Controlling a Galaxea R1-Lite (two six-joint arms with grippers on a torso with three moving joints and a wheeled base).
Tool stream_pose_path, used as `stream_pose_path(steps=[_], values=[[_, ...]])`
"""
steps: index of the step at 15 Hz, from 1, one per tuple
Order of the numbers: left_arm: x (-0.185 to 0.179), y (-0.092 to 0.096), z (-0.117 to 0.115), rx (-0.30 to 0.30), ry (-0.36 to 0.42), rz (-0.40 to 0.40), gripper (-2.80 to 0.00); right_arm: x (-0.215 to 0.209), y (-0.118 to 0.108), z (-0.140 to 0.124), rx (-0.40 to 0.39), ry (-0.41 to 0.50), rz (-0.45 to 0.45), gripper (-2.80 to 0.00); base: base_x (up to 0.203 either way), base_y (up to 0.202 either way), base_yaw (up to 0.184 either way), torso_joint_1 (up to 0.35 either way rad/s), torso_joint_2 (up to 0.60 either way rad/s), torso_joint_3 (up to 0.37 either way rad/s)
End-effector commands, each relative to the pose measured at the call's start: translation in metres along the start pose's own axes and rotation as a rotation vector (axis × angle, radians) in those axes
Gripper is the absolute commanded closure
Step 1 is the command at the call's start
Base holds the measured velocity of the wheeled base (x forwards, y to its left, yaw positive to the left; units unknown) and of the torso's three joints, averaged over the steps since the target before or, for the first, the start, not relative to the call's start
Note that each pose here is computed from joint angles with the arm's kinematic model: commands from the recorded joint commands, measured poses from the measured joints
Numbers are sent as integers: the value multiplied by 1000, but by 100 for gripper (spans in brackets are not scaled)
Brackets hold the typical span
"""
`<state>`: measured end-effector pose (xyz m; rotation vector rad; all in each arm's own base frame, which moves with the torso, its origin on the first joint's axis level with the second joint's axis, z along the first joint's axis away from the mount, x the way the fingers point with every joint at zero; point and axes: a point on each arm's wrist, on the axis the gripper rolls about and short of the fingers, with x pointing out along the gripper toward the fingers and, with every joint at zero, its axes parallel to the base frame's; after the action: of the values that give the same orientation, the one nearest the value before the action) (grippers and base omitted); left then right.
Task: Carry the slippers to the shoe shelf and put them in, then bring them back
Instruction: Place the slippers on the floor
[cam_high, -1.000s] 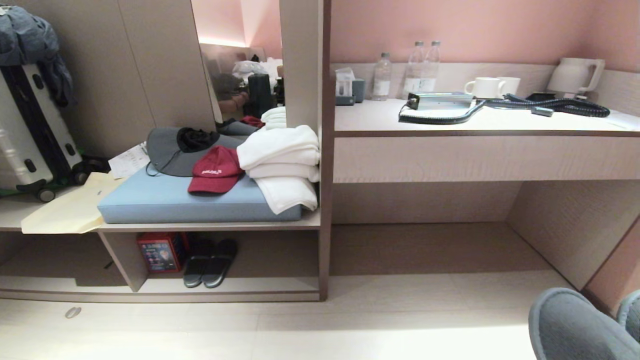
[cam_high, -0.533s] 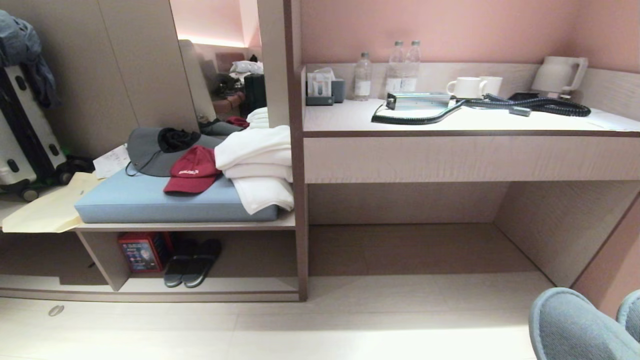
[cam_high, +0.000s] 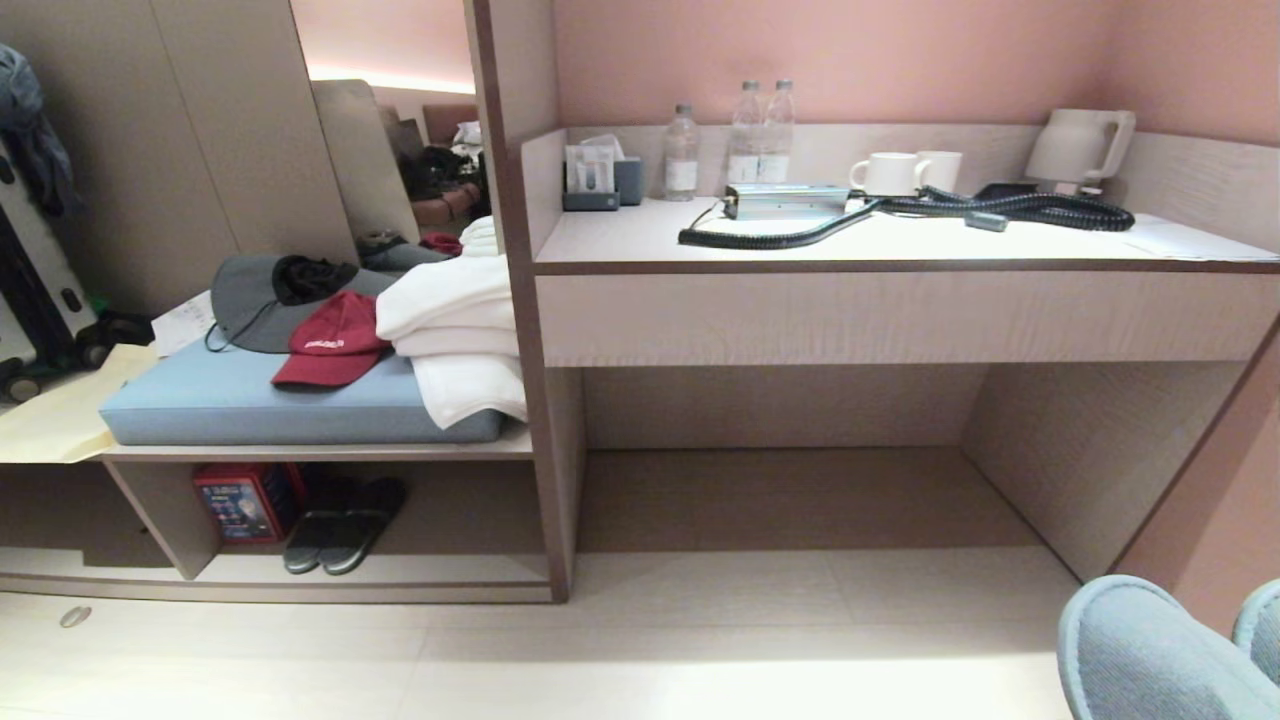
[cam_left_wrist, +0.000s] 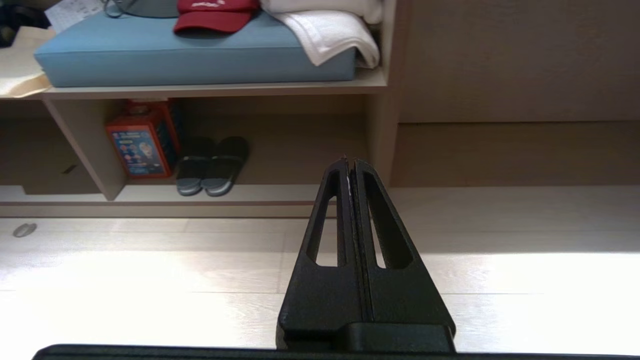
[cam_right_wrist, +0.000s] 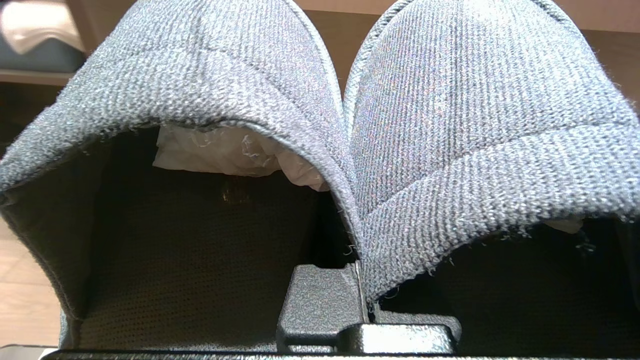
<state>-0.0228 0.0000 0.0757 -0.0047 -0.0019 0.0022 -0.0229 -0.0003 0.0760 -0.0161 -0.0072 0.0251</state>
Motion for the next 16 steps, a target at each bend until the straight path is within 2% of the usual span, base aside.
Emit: stream_pose_path(steps=[1,12,16], values=[[0,0,0,0,-1,-1,0,0,0,0,-1,2,1,0,0,-194,1,-1,-1,2],[0,0,0,0,-2,-1,0,0,0,0,-1,2,1,0,0,-195,0,3,2,2],[0,0,0,-1,0,0,0,0,0,0,-1,2,1,0,0,-50,2,1,1,1]])
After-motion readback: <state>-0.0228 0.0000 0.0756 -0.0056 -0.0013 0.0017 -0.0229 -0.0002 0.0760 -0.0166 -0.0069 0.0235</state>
